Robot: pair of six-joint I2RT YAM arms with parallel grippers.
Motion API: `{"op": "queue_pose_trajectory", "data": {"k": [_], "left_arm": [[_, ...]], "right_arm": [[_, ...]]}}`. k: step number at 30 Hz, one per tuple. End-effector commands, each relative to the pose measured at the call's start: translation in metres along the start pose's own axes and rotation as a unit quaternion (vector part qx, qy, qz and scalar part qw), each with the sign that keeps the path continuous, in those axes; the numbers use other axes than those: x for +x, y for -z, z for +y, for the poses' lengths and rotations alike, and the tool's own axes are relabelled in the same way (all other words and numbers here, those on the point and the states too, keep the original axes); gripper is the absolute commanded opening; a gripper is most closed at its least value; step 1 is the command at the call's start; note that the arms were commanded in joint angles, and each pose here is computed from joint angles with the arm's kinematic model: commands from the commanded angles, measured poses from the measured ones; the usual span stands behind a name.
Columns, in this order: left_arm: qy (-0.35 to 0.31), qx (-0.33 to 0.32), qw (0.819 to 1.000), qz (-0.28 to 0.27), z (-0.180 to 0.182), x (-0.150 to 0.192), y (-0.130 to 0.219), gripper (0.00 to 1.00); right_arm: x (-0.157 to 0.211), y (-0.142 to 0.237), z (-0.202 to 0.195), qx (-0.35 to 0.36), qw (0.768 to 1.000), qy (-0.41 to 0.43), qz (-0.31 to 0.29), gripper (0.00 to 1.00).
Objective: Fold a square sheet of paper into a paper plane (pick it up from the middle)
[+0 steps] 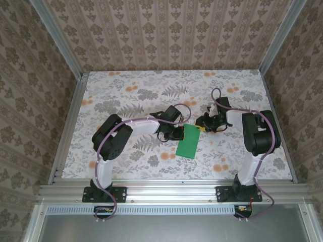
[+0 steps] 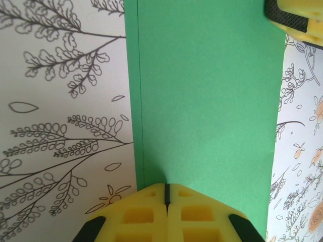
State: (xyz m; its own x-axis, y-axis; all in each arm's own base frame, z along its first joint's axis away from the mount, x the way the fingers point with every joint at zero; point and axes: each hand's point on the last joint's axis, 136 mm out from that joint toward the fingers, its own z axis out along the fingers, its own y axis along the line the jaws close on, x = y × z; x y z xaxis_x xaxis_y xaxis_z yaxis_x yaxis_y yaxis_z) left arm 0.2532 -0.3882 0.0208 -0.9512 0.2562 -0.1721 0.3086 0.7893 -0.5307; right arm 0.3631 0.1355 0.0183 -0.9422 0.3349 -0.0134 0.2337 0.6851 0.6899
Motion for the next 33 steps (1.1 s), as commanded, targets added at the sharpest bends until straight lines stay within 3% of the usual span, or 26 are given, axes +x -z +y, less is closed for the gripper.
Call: {"op": "queue_pose_trajectory", "data": {"k": [1, 10, 22, 30, 33], "left_arm": [[0.013, -0.057, 0.997, 0.055, 0.032, 0.034, -0.011, 0.00], [0.013, -0.054, 0.997, 0.051, 0.030, 0.031, -0.010, 0.00], [0.011, -0.052, 0.997, 0.053, 0.028, 0.032, -0.011, 0.00], [0.010, -0.053, 0.997, 0.056, 0.028, 0.034, -0.012, 0.00], [0.010, -0.053, 0.997, 0.055, 0.027, 0.033, -0.012, 0.00]], "right_arm": [[0.009, 0.002, -0.013, 0.026, 0.999, -0.009, 0.022, 0.28], [0.002, 0.041, 0.035, -0.018, 0.999, 0.026, -0.013, 0.27], [0.004, 0.011, 0.010, -0.023, 1.000, -0.003, 0.000, 0.26], [0.012, -0.007, -0.031, 0.039, 0.999, -0.021, 0.015, 0.26], [0.013, -0.005, -0.027, 0.028, 0.999, -0.021, 0.018, 0.26]]}}
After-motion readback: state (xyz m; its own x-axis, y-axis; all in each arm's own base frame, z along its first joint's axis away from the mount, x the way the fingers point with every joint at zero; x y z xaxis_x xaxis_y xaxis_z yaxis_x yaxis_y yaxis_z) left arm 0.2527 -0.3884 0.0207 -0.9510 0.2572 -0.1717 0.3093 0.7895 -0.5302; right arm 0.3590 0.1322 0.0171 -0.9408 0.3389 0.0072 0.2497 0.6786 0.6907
